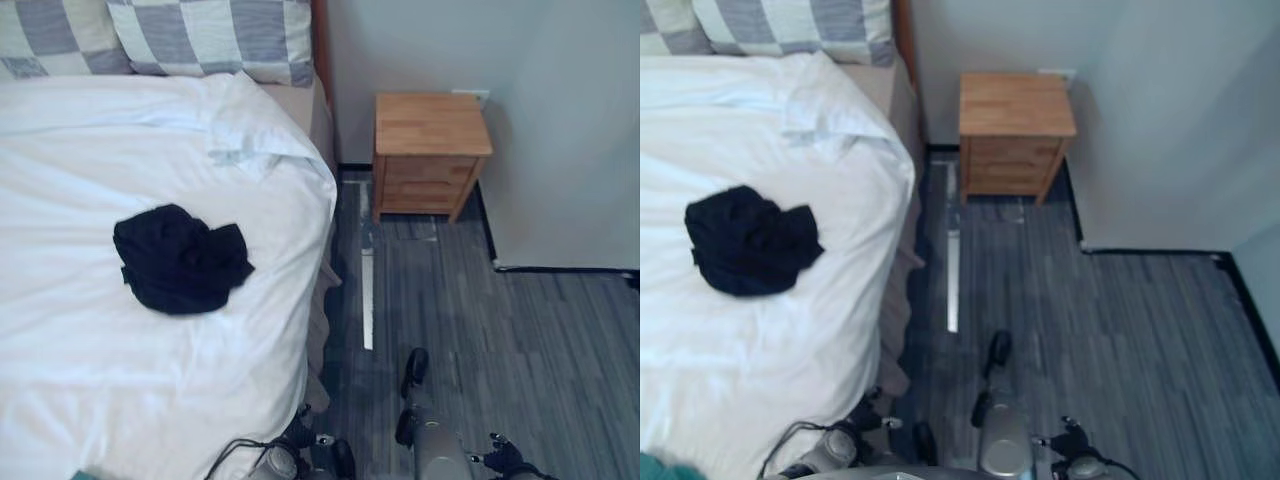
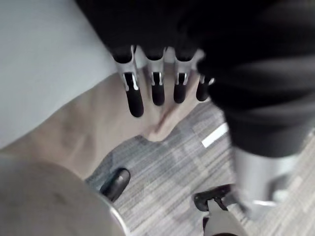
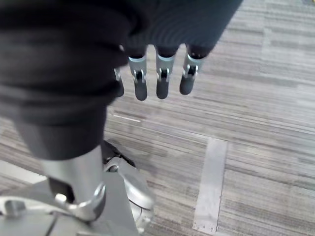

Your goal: Tidy up the quilt and then pick up the clothes from the bed and put them into the laundry hamper.

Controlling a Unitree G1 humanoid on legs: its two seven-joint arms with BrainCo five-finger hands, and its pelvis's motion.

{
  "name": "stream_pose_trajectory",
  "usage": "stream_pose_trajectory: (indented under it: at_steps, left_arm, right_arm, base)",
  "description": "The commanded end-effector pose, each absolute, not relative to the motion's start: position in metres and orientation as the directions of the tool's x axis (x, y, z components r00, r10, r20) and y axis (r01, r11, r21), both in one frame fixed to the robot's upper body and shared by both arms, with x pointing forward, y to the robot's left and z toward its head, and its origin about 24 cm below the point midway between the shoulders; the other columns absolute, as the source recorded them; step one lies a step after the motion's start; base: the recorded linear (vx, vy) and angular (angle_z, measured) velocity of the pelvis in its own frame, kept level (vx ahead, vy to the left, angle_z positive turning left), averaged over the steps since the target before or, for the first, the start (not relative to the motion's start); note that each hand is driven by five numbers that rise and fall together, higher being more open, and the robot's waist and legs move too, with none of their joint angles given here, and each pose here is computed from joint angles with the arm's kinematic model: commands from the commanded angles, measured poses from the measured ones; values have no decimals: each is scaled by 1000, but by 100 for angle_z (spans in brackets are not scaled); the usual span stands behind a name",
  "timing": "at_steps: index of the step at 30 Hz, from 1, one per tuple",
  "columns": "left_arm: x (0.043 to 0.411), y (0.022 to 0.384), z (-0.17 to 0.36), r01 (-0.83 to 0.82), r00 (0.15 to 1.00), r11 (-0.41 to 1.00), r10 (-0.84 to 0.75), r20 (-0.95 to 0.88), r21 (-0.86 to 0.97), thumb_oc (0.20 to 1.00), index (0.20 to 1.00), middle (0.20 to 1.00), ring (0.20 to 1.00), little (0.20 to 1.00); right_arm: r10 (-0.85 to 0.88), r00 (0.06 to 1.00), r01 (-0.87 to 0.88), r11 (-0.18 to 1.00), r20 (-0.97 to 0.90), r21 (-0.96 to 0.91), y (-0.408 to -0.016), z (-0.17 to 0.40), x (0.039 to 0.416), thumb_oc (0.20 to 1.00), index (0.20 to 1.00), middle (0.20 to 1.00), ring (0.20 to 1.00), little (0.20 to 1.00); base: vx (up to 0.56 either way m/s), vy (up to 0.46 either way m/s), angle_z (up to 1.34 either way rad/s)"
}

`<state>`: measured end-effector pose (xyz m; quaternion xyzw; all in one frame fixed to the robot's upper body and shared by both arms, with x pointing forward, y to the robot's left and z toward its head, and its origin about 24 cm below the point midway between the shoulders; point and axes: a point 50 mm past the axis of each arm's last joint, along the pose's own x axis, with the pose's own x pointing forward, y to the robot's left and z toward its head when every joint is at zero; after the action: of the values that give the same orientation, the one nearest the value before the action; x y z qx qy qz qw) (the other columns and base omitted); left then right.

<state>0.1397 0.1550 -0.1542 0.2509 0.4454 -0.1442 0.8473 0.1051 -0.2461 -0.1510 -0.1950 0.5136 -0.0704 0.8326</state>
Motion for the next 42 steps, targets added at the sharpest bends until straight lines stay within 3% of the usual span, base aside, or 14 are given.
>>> stream_pose_trajectory:
  at_steps: [1,7,16,21,23,24,25,26,27,29,36,39,42]
  left_arm:
    - [163,236,-133,354,637,764,226,-737,540,1000,1000,1000,1000,1000]
    - [183,232,-120,262,717,807,205,-666,530,1000,1000,1000,1000,1000]
    - [165,242,-127,287,661,799,234,-713,529,1000,1000,1000,1000,1000]
    - [154,263,-126,154,627,835,331,-705,529,1000,1000,1000,1000,1000]
    - [150,267,-127,161,615,829,340,-711,536,1000,1000,1000,1000,1000]
    - [150,271,-125,173,620,812,350,-702,557,1000,1000,1000,1000,1000]
    - [150,271,-125,173,620,812,350,-702,557,1000,1000,1000,1000,1000]
    - [157,274,-120,148,646,805,360,-673,574,1000,1000,1000,1000,1000]
    - [157,274,-120,148,646,805,360,-673,574,1000,1000,1000,1000,1000]
    - [151,282,-119,101,639,804,398,-658,585,1000,1000,1000,1000,1000]
    - [128,268,-131,51,604,839,406,-686,541,1000,1000,1000,1000,1000]
    - [152,267,-120,45,668,834,384,-638,550,1000,1000,1000,1000,1000]
    - [154,266,-119,68,677,833,365,-639,549,1000,1000,1000,1000,1000]
  right_arm:
    - [-307,507,-129,897,-805,-423,-250,-146,116,1000,1000,1000,1000,1000]
    - [-275,578,-247,839,-768,-486,-250,-137,142,1000,1000,1000,1000,1000]
    - [-268,587,-244,841,-764,-483,-245,-138,140,1000,1000,1000,1000,1000]
    - [-241,757,-112,868,-607,-484,-247,-104,187,1000,1000,1000,1000,1000]
    - [-192,810,-126,866,-554,-484,-244,-91,202,1000,1000,1000,1000,1000]
    - [-112,883,-167,833,-457,-528,-238,-67,221,1000,1000,1000,1000,1000]
    - [-113,882,-167,833,-457,-528,-238,-67,221,1000,1000,1000,1000,1000]
    - [-27,941,-176,813,-337,-556,-231,-38,230,1000,1000,1000,1000,1000]
    - [-28,941,-176,813,-338,-556,-231,-38,230,1000,1000,1000,1000,1000]
    - [87,988,-149,742,-127,-654,-223,12,252,1000,1000,1000,1000,1000]
    - [213,948,62,607,238,-792,-213,108,291,1000,1000,1000,1000,1000]
    - [203,881,284,496,428,-820,-226,170,307,1000,1000,1000,1000,1000]
    - [220,844,365,431,489,-825,-229,196,314,1000,1000,1000,1000,1000]
  base:
    - [475,-310,5]
    - [386,-86,-67]
    - [443,156,-21]
    - [380,54,163]
    - [487,-350,163]
    - [479,-349,137]
    - [633,-489,198]
    - [273,-233,186]
    - [416,-378,190]
    - [387,-399,231]
    - [195,-305,110]
    - [-100,-352,171]
    - [13,-127,220]
